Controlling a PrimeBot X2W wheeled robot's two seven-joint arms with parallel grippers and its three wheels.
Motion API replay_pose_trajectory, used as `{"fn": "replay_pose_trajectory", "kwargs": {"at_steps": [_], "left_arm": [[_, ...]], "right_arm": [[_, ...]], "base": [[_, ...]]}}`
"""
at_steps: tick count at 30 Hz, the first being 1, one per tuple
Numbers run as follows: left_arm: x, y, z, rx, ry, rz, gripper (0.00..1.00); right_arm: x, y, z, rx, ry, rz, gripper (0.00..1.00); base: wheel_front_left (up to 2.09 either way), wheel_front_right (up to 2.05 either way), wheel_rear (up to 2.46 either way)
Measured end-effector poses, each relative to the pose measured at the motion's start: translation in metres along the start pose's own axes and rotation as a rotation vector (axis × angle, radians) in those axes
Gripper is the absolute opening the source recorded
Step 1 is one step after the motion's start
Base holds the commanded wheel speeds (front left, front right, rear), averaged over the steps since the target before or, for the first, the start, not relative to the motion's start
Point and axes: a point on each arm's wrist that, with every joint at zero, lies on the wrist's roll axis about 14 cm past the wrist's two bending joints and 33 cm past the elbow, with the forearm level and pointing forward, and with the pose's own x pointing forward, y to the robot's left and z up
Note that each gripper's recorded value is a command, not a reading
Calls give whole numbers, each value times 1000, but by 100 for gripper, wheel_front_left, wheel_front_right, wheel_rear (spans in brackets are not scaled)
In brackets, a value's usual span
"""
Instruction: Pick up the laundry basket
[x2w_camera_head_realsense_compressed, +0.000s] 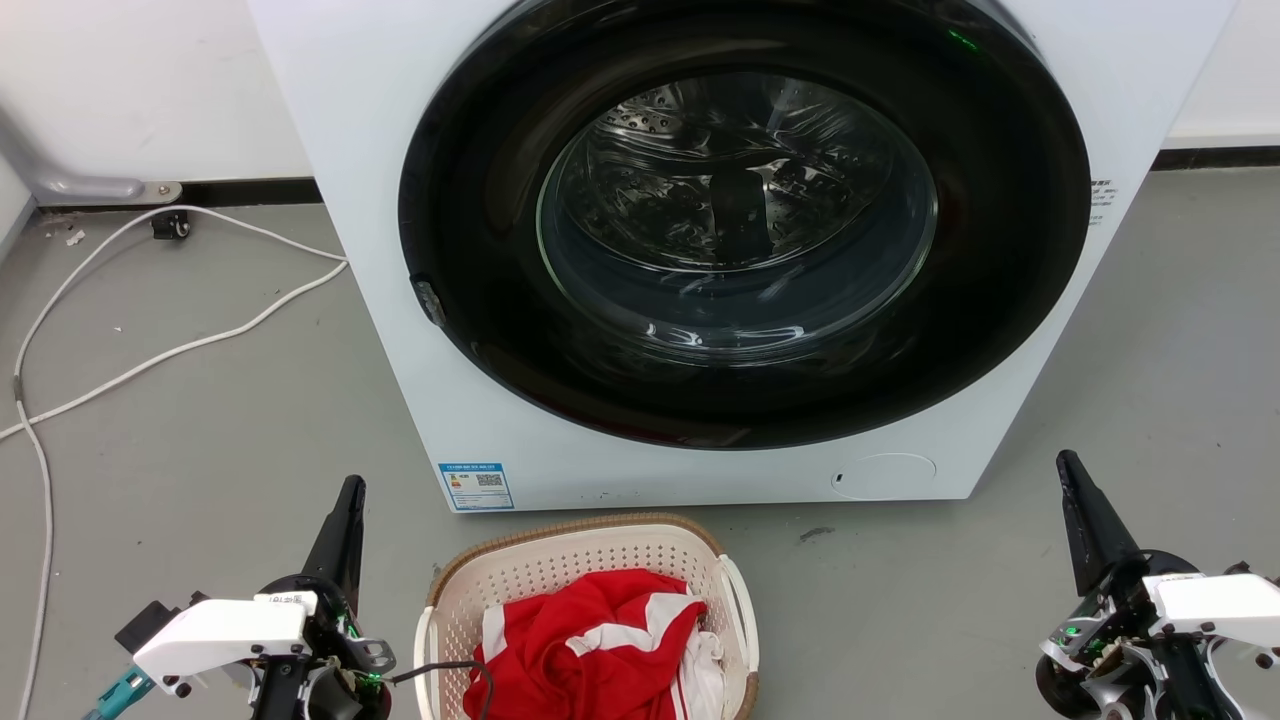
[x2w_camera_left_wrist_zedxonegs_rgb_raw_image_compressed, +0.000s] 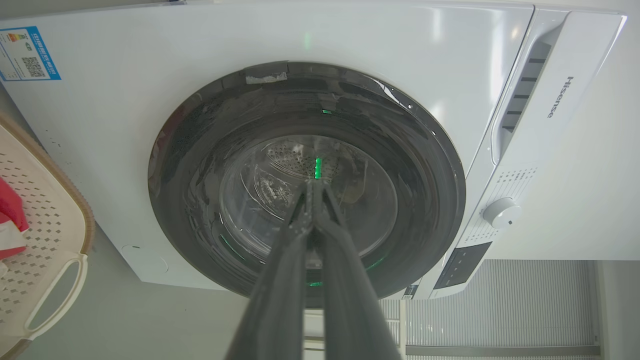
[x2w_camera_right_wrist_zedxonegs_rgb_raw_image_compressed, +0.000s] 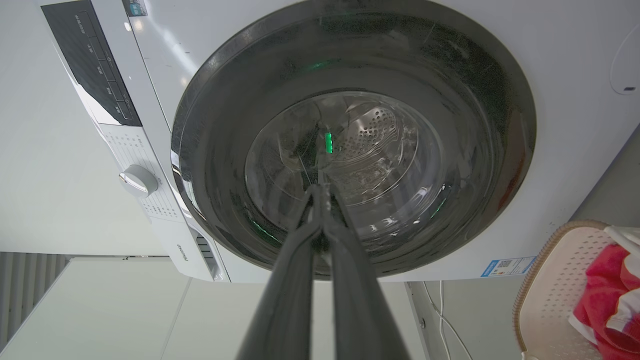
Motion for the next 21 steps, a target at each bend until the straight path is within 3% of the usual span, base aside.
{"fn": "replay_pose_trajectory", "kwargs": {"at_steps": [21], "left_arm": [[0,0,0,0,0,0,0]], "right_arm": [[0,0,0,-1,0,0,0]], "base": [[0,0,0]]}}
